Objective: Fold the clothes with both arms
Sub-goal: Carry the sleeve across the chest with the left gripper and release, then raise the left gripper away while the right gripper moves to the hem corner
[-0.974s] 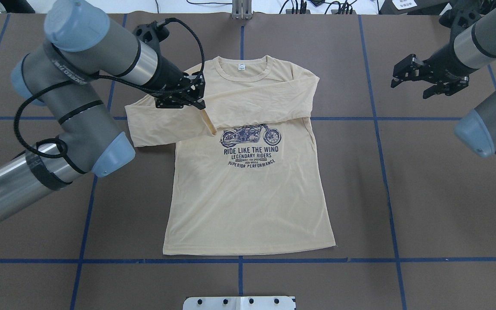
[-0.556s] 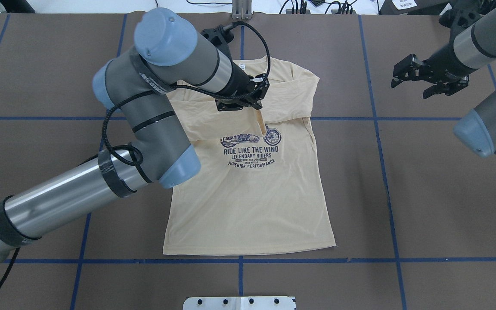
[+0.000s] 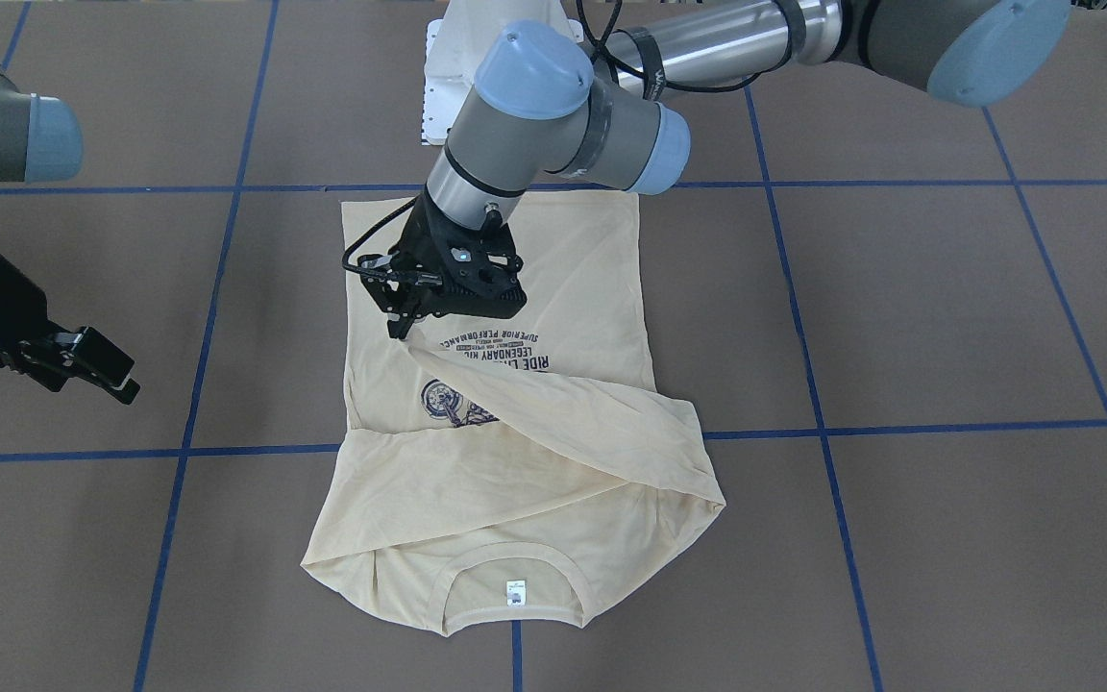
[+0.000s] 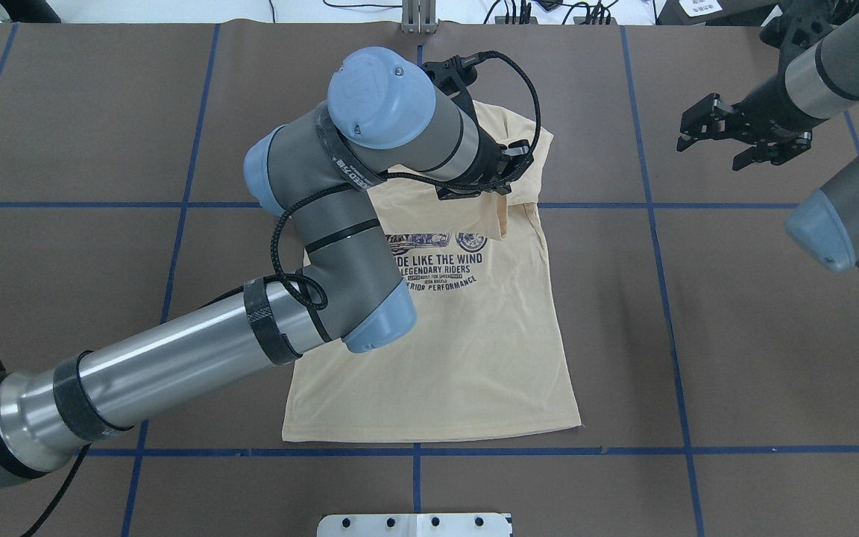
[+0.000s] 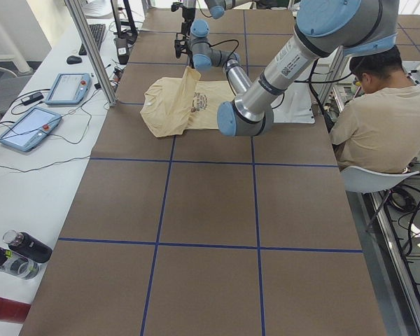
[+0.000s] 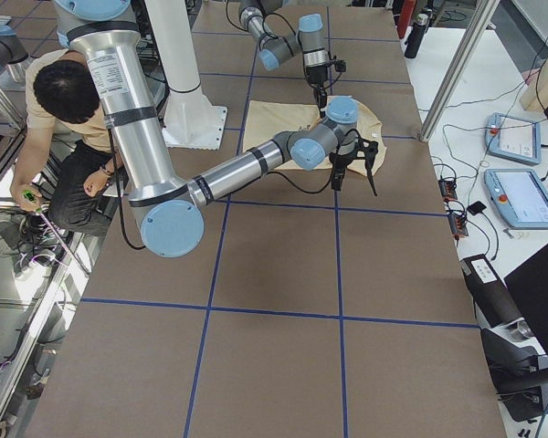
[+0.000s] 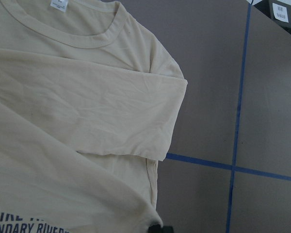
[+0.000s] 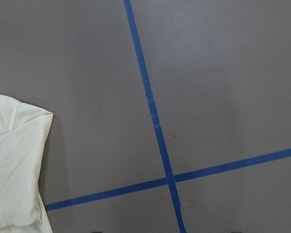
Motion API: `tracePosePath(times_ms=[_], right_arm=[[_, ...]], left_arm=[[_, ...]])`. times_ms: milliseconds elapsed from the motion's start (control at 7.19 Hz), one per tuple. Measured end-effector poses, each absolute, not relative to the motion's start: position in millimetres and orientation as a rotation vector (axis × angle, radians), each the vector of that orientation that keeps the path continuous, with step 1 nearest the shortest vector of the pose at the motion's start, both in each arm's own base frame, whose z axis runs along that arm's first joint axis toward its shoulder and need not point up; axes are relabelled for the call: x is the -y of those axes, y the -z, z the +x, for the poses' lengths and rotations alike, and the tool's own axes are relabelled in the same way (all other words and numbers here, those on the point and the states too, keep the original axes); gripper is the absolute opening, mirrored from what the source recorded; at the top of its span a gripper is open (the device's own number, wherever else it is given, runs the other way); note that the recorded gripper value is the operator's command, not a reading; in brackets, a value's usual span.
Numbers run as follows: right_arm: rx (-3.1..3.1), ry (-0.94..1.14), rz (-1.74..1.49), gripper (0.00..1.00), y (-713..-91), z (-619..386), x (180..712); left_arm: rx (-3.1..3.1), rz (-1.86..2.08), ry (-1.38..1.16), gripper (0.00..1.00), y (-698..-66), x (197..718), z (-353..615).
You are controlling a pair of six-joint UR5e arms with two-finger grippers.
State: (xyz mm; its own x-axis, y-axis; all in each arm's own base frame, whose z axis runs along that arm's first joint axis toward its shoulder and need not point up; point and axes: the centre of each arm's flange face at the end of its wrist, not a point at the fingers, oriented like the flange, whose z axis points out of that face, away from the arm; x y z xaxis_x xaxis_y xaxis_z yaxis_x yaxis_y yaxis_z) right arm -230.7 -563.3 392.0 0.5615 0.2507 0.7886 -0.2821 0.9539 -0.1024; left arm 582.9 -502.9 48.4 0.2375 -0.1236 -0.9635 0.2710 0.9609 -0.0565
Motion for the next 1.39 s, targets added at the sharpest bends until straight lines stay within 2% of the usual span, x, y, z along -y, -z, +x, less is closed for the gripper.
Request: tracePosePath(times_ms=[556,695,974,1113,1252,1391], right_arm=[[0.925,-0.314,0.036,0.92,-390.2,-231.8,563.9],[0.925,-0.314,0.037,0.92,-389.9,-231.9,564.0],[0.922,-0.316,0.035,0.92,-391.6,-233.0,565.4],[0.919,-0.317,0.034,0.92,-393.1,-233.8,566.5],[0.917,-0.318,0.032,0.92,-394.4,-234.4,567.5],[0.916,-0.318,0.031,0.92,-395.2,-234.8,567.9]], left_arm=[[-1.310,0.142,0.266,0.00,-48.2,493.4,619.2],[-1.312,0.138,0.267,0.13,-44.5,494.0,625.4],[-1.310,0.122,0.270,0.14,-36.1,491.1,638.2],[-1.311,0.114,0.267,0.31,-32.6,487.0,643.8],[-1.315,0.110,0.263,0.70,-29.7,484.0,647.9],[-1.319,0.109,0.259,0.71,-29.5,483.0,651.7]])
